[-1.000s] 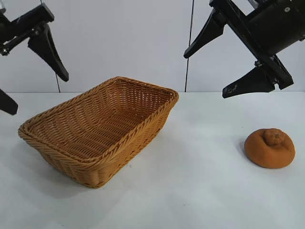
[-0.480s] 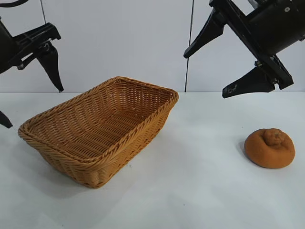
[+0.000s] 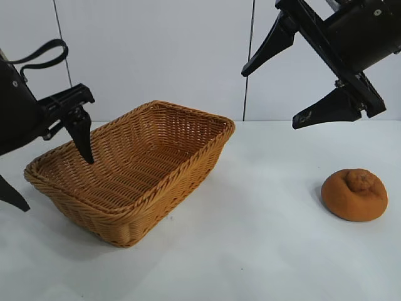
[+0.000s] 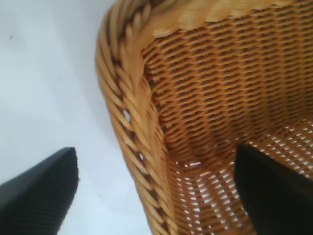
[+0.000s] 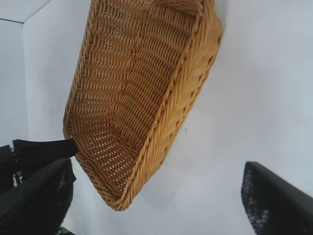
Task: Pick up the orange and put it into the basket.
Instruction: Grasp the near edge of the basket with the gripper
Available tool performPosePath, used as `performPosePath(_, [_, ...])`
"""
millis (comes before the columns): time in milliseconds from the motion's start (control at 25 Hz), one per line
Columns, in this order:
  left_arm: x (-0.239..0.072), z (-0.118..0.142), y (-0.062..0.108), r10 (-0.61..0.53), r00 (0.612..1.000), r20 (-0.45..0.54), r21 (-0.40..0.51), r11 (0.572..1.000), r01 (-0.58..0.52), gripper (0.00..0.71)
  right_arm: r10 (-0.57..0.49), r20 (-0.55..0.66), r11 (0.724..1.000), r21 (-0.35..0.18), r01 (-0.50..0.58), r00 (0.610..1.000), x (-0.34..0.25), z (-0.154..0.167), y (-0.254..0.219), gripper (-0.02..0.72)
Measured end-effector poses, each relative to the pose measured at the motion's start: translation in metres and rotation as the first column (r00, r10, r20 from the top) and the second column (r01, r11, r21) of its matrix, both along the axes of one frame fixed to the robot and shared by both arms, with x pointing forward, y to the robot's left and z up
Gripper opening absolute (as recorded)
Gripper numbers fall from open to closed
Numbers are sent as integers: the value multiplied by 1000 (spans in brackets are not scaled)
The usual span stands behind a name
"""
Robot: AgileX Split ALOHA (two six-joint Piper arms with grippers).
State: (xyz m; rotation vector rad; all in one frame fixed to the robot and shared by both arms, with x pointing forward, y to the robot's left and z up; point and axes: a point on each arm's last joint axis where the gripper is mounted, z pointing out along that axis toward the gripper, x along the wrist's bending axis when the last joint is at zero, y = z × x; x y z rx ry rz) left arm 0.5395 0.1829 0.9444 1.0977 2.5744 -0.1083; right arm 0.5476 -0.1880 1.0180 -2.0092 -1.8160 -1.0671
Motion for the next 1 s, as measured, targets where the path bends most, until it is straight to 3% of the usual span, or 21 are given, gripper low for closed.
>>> performPosePath(240, [12,-37,6,90,993,-71,-13,996,-91,616,0,0,1000,0,0,1000,0,0,0,640])
performPosePath(560, [17,-38,8,106,993,-43,-52,993,-109,590,0,0,1000,0,0,1000,0,0,0,640])
performPosePath(640, [17,-38,8,105,994,-43,-52,993,-107,498,0,0,1000,0,0,1000,0,0,0,640])
performPosePath(800, [15,-39,8,85,994,-62,-44,995,-88,160,0,-1,1000,0,0,1000,0,0,0,640])
performPosePath(840, [14,-39,8,95,993,-68,-51,994,-98,105,1,-2,1000,1,-1,1000,0,0,0,640])
performPosePath(1000, [16,-33,5,78,992,-101,-66,994,-85,87,2,-1,1000,0,-2,1000,0,0,0,640])
